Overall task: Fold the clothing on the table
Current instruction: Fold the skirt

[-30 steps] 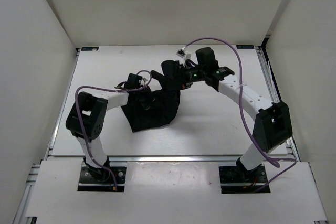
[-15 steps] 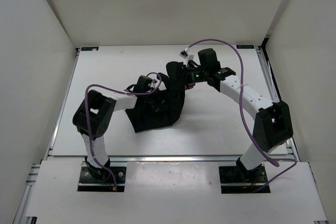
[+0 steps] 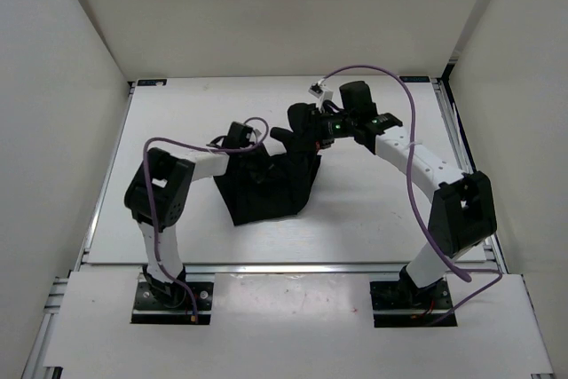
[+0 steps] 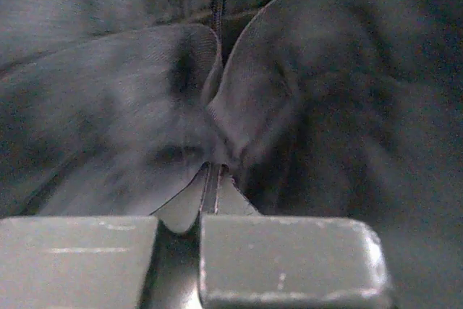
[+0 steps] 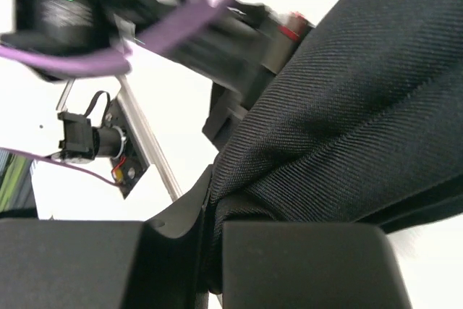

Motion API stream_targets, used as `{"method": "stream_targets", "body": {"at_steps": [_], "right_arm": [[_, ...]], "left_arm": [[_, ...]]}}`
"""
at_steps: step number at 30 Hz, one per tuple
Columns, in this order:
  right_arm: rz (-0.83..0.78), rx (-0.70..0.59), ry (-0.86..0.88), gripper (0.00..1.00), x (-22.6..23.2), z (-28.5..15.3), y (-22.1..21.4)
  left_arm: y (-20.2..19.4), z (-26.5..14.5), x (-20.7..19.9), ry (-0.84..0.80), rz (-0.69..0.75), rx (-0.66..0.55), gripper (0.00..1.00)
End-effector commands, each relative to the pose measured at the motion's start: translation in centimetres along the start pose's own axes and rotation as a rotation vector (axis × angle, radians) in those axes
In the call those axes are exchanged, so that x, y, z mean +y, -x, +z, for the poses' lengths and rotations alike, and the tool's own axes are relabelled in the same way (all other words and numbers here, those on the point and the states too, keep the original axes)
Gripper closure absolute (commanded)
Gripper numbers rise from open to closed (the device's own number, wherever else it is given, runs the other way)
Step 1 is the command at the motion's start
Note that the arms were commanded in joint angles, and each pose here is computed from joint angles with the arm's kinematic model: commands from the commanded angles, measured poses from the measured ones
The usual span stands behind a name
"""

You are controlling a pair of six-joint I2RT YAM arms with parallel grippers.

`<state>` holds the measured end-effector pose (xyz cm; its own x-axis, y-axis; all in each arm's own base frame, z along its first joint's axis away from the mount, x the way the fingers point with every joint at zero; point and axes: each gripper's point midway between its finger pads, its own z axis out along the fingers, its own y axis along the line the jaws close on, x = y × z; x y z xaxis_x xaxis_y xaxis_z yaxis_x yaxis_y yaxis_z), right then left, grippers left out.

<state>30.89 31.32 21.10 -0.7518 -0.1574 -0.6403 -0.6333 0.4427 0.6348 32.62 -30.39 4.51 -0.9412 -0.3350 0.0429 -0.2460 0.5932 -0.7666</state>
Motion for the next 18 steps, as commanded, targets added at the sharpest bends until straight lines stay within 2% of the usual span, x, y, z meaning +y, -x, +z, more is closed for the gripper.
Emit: {"method": "stream_targets", "body": {"at_steps": [1, 4, 6, 9, 16, 18], "right_arm": [[-0.082, -0.080, -0.007, 1.00, 0.8, -1.9, 2.3], [-0.095, -0.089, -0.008, 1.00, 1.0, -2.0, 2.8], [-0.097, -0.097, -0.006, 1.00, 1.1, -2.1, 3.4], [-0.119, -0.110, 0.002, 1.00, 1.7, -2.2, 4.4], [-0.158, -0.079, 0.057, 1.00, 3.8, -0.4, 4.4], [-0.174, -0.070, 0.085, 1.00, 5.1, -0.2, 4.3]], "left_arm": [[1.8, -5.9, -2.5, 0.004, 0.090, -0.062, 1.00], [1.4, -8.2, -2.5, 0.041, 0.103, -0.058, 1.00], [0.7, -9.5, -1.4, 0.081, 0.111, -0.047, 1.00], [-0.5, -10.7, 1.7, 0.134, 0.048, -0.053, 1.00], [-4.1, -10.8, 8.0, 0.232, -0.007, -0.023, 1.00], [-4.0, -10.5, 9.2, 0.244, -0.014, -0.034, 1.00]]}}
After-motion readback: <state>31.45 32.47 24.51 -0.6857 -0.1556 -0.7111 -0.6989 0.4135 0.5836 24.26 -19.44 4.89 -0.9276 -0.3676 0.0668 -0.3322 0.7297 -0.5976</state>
